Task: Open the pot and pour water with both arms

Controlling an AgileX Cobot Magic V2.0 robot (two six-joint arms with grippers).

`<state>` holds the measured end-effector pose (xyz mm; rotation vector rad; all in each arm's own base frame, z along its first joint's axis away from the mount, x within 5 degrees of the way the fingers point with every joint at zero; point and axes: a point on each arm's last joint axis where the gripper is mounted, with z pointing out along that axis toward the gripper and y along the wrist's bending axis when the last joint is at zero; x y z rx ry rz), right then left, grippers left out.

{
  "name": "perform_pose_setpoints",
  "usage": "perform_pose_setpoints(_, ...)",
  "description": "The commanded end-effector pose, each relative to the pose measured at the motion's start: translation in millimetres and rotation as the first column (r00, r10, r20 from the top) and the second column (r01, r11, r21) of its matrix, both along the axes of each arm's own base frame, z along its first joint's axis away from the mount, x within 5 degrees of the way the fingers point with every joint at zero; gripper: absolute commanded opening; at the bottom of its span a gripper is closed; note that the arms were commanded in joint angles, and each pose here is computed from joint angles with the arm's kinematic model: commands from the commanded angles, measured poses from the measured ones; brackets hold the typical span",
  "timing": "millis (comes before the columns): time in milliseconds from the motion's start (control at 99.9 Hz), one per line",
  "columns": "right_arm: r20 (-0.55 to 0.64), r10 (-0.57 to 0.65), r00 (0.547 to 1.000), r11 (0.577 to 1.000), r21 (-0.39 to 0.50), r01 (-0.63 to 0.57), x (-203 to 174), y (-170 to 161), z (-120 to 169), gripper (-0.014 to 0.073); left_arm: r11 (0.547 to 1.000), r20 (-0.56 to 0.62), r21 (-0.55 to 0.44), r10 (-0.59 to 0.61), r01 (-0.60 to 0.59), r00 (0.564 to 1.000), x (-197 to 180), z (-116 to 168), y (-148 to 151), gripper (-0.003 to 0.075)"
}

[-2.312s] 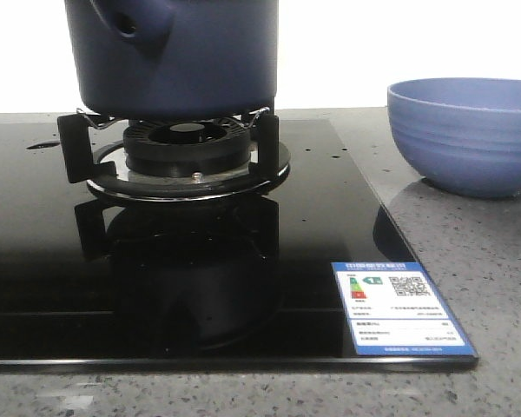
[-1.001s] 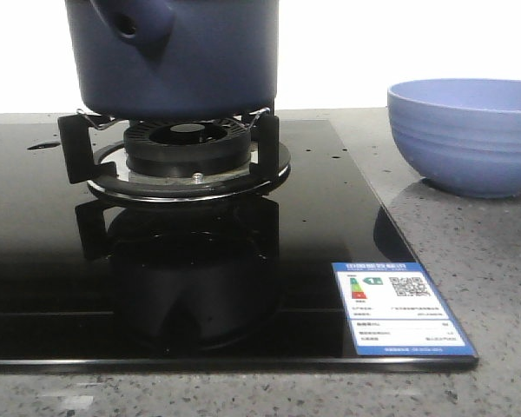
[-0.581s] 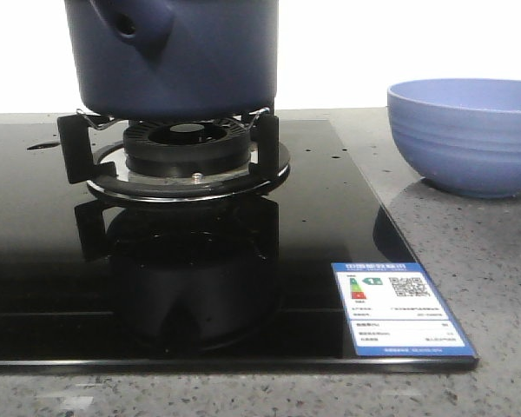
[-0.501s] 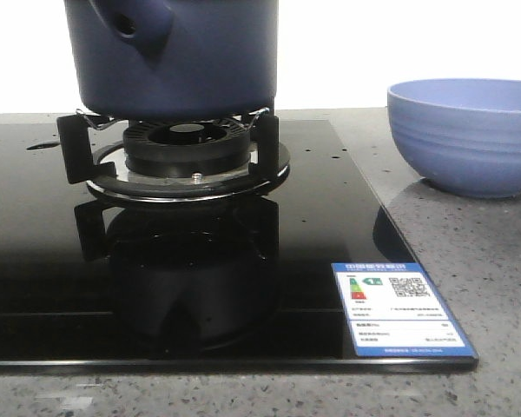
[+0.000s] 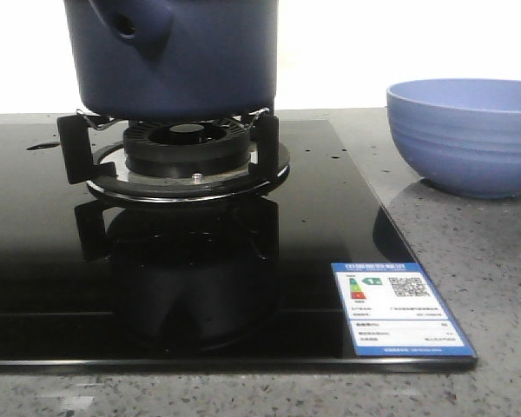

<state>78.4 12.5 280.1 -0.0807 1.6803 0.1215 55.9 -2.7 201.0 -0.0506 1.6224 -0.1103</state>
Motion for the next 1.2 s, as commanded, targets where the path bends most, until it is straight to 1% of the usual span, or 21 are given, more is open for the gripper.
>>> perform_pose_setpoints(0,0.069,-0.048,0.996,0.999,0.007,0.047,0.1,-4.1,12.4,-0.0064,1.0,0.057,-0.015,0.005,-0.005,0.998,-0.6,-4.4,0.5,-0.002)
perform_pose_setpoints(751,0.07,-0.049,0.996,0.999,0.007,0.048,0.1,-4.2,12.5,-0.0064,1.0,0.057,-0.015,0.005,-0.005,0.998,-0.6,-4.4,0.5,-0.002)
perform_pose_setpoints(811,0.09,-0.07,0.994,0.998,0.005,0.069,0.3,-6.1,14.3,-0.0064,1.0,0.057,-0.015,0.005,-0.005,0.998,-0.6,-4.4,0.5,-0.002)
perform_pose_setpoints(851,0.104,-0.092,0.99,0.996,0.03,0.09,0.4,-8.0,15.8,-0.0064,1.0,0.057,-0.015,0.005,-0.005,0.998,-0.6,-4.4,0.5,-0.002)
perform_pose_setpoints(871,0.107,-0.104,0.989,0.994,0.025,0.102,0.4,-9.2,16.0,-0.0064,1.0,0.057,-0.015,0.005,-0.005,0.998,-0.6,-4.4,0.5,-0.002)
perform_pose_setpoints(881,0.108,-0.113,0.988,0.993,0.044,0.109,0.5,-9.8,16.4,-0.0064,1.0,0.057,-0.015,0.005,-0.005,0.998,-0.6,-4.4,0.5,-0.002)
perform_pose_setpoints(891,0.109,-0.118,0.987,0.993,0.023,0.116,0.5,-10.4,16.2,-0.0064,1.0,0.057,-0.015,0.005,-0.005,0.998,-0.6,-4.4,0.5,-0.002)
perform_pose_setpoints(901,0.108,-0.122,0.987,0.992,0.047,0.118,0.5,-10.6,16.4,-0.0064,1.0,0.057,-0.015,0.005,-0.005,0.998,-0.6,-4.4,0.5,-0.002)
perform_pose_setpoints(911,0.109,-0.131,0.985,0.991,0.02,0.13,0.5,-11.7,16.2,-0.0064,1.0,0.057,-0.015,0.005,-0.005,0.998,-0.6,-4.4,0.5,-0.002)
perform_pose_setpoints(921,0.105,-0.134,0.985,0.99,0.047,0.13,0.5,-11.7,16.2,-0.0064,1.0,0.057,-0.015,0.005,-0.005,0.998,-0.6,-4.4,0.5,-0.002)
perform_pose_setpoints(931,0.104,-0.143,0.984,0.989,0.046,0.139,0.5,-12.5,16.0,-0.0064,1.0,0.057,-0.015,0.005,-0.005,0.998,-0.6,-4.4,0.5,-0.002)
perform_pose_setpoints(941,0.104,-0.149,0.983,0.989,0.012,0.148,0.5,-13.4,15.4,-0.0064,1.0,0.057,-0.015,0.005,-0.005,0.998,-0.6,-4.4,0.5,-0.002)
perform_pose_setpoints(971,0.103,-0.168,0.98,0.986,0.014,0.167,0.4,-15.1,15.4,-0.0064,1.0,0.057,-0.015,0.005,-0.005,0.998,-0.6,-4.4,0.5,-0.002)
perform_pose_setpoints(981,0.098,-0.176,0.98,0.984,0.047,0.172,0.5,-15.6,14.8,-0.0064,1.0,0.057,-0.015,0.005,-0.005,0.998,-0.6,-4.4,0.5,-0.002)
perform_pose_setpoints(991,0.099,-0.181,0.978,0.983,0.019,0.18,0.6,-16.3,14.0,-0.0064,1.0,0.057,-0.015,0.005,-0.005,0.998,-0.6,-4.4,0.5,-0.002)
perform_pose_setpoints(1001,0.102,-0.189,0.977,0.981,0.051,0.185,0.6,-16.8,14.5,-0.0064,1.0,0.057,-0.015,0.005,-0.005,0.998,-0.6,-4.4,0.5,-0.002)
perform_pose_setpoints(1011,0.107,-0.191,0.976,0.982,0.025,0.189,0.7,-17.2,14.0,-0.0064,1.0,0.057,-0.015,0.005,-0.005,0.998,-0.6,-4.4,0.5,-0.002)
perform_pose_setpoints(1061,0.133,-0.21,0.969,0.977,0.053,0.205,1.8,-18.9,9.7,-0.0064,1.0,0.057,-0.015,0.005,-0.005,0.998,-0.6,-4.4,0.5,-0.002)
perform_pose_setpoints(1101,0.188,-0.209,0.96,0.978,0.038,0.205,0.2,-19.0,6.9,-0.0064,1.0,0.057,-0.015,0.005,-0.005,0.998,-0.6,-4.4,0.5,-0.002)
perform_pose_setpoints(1191,0.23,-0.19,0.954,0.982,0.042,0.186,-4.3,-17.2,-8.0,-0.0064,1.0,0.057,-0.015,0.005,-0.005,0.998,-0.6,-4.4,0.5,-0.002)
